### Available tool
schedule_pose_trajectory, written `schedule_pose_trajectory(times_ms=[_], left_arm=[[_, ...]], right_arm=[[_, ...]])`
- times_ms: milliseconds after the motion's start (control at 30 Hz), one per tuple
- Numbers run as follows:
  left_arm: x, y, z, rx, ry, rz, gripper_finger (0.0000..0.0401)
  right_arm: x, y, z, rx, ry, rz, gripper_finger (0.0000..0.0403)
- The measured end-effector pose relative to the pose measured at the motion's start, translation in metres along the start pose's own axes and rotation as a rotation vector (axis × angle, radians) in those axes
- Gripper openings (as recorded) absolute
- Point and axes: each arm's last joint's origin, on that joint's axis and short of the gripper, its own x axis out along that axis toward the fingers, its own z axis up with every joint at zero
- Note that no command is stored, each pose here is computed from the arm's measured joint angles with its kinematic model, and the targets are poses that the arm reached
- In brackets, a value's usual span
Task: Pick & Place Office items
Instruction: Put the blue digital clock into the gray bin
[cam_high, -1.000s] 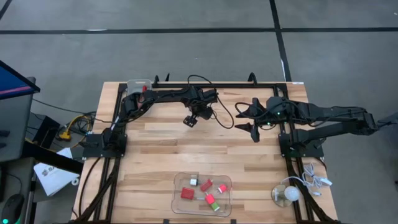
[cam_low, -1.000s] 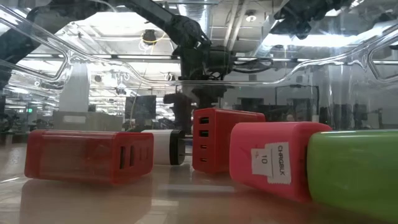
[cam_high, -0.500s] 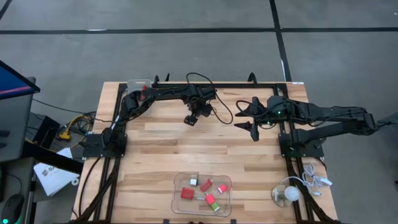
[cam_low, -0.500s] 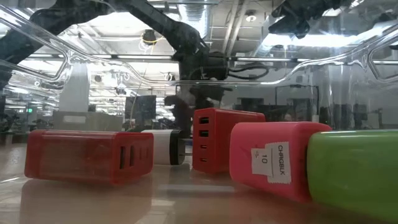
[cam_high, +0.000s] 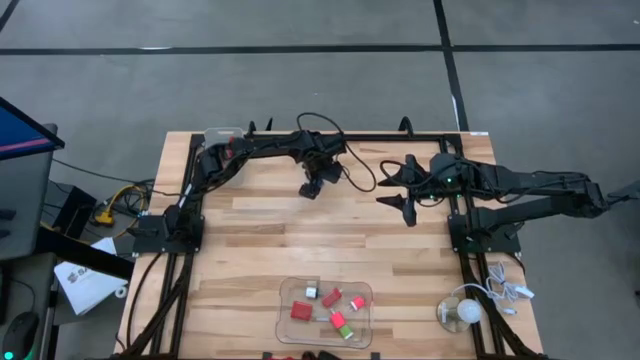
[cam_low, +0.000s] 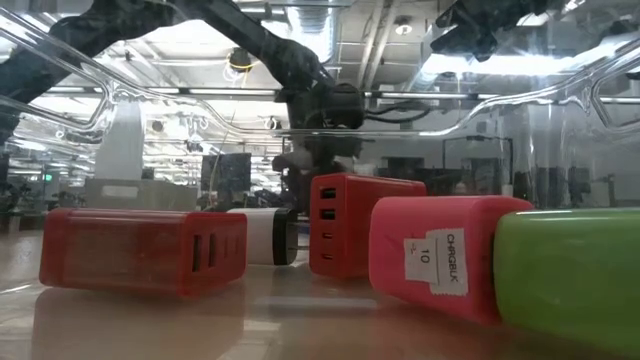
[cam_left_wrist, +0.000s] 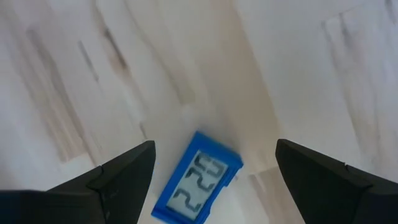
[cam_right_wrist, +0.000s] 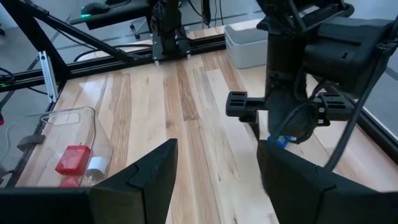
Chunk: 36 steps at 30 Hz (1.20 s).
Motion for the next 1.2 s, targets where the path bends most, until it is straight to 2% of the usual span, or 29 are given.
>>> schedule_pose_trajectory(times_ms=[300,400,767,900,967,1067,1133,1200], left_arm=[[0.0,0.003,-0.003,-0.024,0.001,-0.001,0.0327],[0.0,0.002,-0.003,-0.006,0.001,-0.003,0.031],[0.0,-0.001,-0.004,-0.001,0.001,-0.047,0.0157],[-0.002,-0.001,-0.004,-0.005,0.039,-0.004,0.01],[-0.01,0.0,-0.005,-0.03,0.07,0.041,0.0079],[-0.04,0.0,-0.008,-0.053,0.042,0.085,0.0059],[-0.063,0.005,-0.008,-0.095,-0.063,0.12,0.0045],[-0.085,0.016,-0.012,-0.175,-0.227,0.132,0.0026]], right_arm=[[0.0,0.0,0.001,-0.011,-0.007,0.001,0.0214],[0.0,0.0,0.001,-0.011,-0.008,0.001,0.0214],[0.0,0.0,0.001,-0.01,-0.008,0.001,0.0214],[0.0,0.0,0.001,-0.008,-0.008,0.001,0.0214],[0.0,0.0,0.001,-0.008,-0.008,0.001,0.0214],[0.0,0.0,0.001,-0.008,-0.007,0.002,0.0214],[0.0,0.0,0.001,-0.009,-0.007,0.002,0.0214],[0.0,0.0,0.001,-0.009,-0.01,0.0,0.0214]])
